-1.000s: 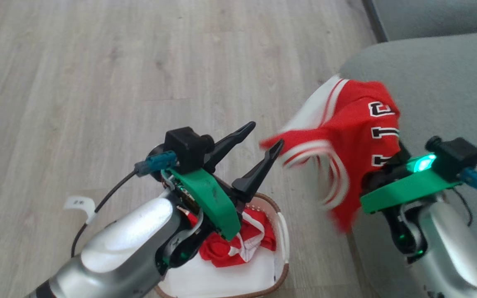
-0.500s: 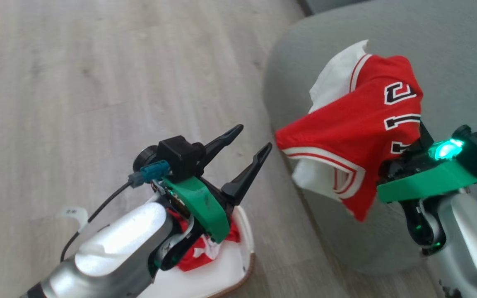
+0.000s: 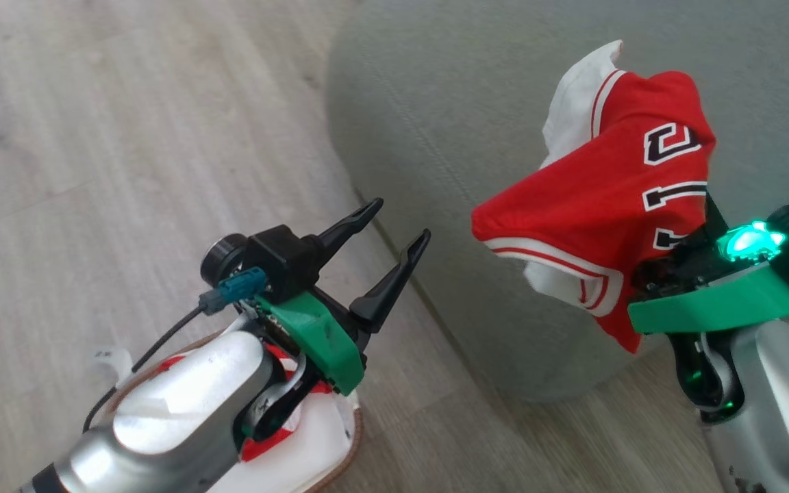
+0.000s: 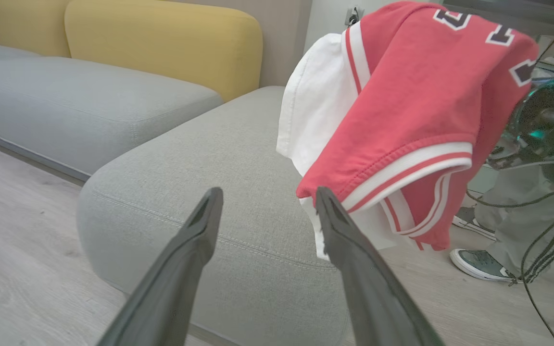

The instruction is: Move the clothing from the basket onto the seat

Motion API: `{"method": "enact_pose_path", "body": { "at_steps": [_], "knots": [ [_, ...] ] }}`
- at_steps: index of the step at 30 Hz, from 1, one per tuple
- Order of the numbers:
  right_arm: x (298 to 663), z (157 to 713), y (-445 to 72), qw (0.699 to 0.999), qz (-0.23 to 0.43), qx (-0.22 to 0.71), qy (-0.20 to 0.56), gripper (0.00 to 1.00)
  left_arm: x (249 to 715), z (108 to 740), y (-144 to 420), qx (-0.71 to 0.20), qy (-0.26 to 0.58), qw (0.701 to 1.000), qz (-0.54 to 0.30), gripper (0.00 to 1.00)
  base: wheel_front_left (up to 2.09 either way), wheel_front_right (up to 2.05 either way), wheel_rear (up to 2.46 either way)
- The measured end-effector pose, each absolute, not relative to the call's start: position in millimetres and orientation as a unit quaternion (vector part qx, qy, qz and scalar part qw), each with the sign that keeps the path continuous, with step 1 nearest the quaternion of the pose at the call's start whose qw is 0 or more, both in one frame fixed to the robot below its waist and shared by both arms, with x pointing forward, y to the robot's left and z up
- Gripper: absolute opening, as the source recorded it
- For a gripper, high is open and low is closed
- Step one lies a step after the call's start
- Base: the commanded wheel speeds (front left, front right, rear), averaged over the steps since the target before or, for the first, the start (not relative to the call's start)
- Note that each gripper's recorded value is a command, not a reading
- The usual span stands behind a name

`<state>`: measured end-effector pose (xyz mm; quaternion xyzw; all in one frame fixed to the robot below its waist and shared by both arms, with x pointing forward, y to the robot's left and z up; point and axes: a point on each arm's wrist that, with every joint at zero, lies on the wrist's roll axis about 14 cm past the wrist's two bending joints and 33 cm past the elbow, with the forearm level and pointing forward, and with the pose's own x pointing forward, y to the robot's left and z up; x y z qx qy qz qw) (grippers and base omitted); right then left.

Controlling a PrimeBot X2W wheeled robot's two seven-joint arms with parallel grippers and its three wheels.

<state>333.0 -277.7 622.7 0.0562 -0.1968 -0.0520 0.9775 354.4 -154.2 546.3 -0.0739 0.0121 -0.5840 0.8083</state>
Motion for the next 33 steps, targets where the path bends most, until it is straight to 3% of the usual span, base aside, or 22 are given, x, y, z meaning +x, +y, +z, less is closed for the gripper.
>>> {"method": "enact_pose_path", "body": {
  "at_steps": [8,18,33],
  "knots": [
    [312.6,620.1,-301.2,0.974,-0.104,0.046,-0.194,0.00,353.0,544.8,-179.7,-0.089,0.012,0.785,-0.613,1.00,0.00,0.00,0.00],
    [318.1,613.8,-310.1,0.977,-0.114,0.027,-0.178,0.00,353.0,542.9,-187.6,-0.096,0.012,0.775,-0.625,1.00,0.00,0.00,0.00],
    [420.5,653.7,-371.6,0.978,-0.132,-0.025,-0.160,0.00,385.6,530.2,-187.3,-0.113,0.016,0.769,-0.629,1.00,0.00,0.00,0.00]
  ]
}}
